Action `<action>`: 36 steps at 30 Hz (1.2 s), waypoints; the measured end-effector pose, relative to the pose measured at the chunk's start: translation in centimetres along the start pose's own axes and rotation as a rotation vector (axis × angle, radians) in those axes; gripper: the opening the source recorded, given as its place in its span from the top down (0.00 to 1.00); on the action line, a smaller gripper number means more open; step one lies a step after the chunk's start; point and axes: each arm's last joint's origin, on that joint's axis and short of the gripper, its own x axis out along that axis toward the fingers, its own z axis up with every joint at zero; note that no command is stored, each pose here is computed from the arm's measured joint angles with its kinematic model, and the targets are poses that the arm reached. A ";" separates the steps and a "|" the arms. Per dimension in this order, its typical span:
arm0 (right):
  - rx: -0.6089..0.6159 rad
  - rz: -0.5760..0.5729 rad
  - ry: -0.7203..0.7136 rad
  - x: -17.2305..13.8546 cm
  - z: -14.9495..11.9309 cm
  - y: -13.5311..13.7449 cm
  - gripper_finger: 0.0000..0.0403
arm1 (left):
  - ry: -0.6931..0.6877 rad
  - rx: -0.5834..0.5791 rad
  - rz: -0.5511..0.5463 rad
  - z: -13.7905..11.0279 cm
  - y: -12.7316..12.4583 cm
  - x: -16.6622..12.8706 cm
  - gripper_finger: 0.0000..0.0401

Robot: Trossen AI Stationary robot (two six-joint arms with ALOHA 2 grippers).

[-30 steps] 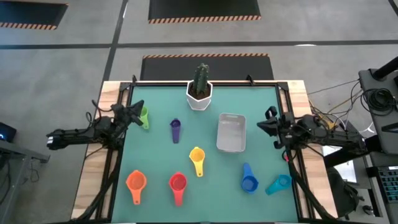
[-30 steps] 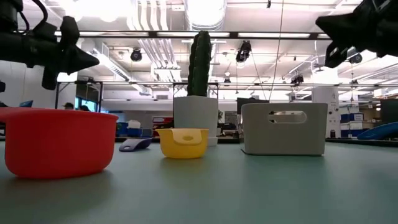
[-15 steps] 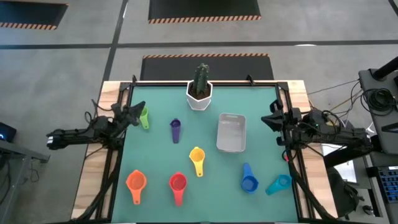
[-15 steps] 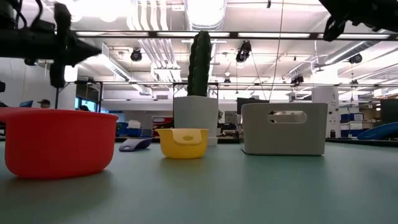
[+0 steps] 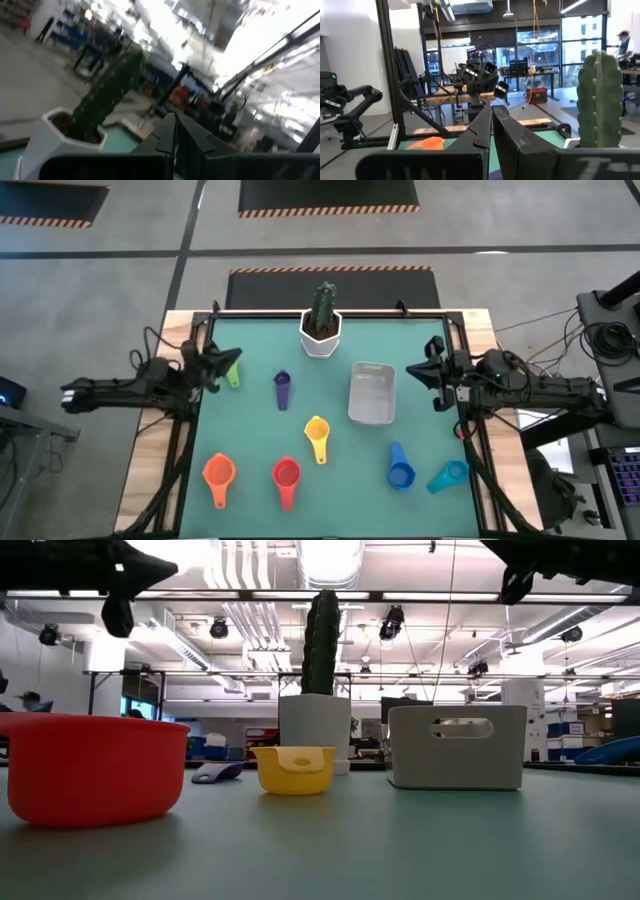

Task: Nest measuring cups in basket
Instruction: Stack the red measuring cup on the top of the orange measuring cup

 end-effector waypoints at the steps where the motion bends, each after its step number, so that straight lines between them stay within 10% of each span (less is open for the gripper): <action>1: -0.006 0.001 -0.011 -0.1 0.2 0.0 0.98 | 0.035 0.001 0.013 0.1 -0.3 0.4 1.00; 23: -0.200 0.000 -0.084 -0.9 1.7 0.3 0.98 | 0.872 -0.166 0.309 -3.7 -11.5 6.0 1.00; 36: -0.307 -0.008 -0.156 -1.3 3.8 0.5 0.98 | 1.331 0.011 0.321 -12.9 -18.2 7.6 1.00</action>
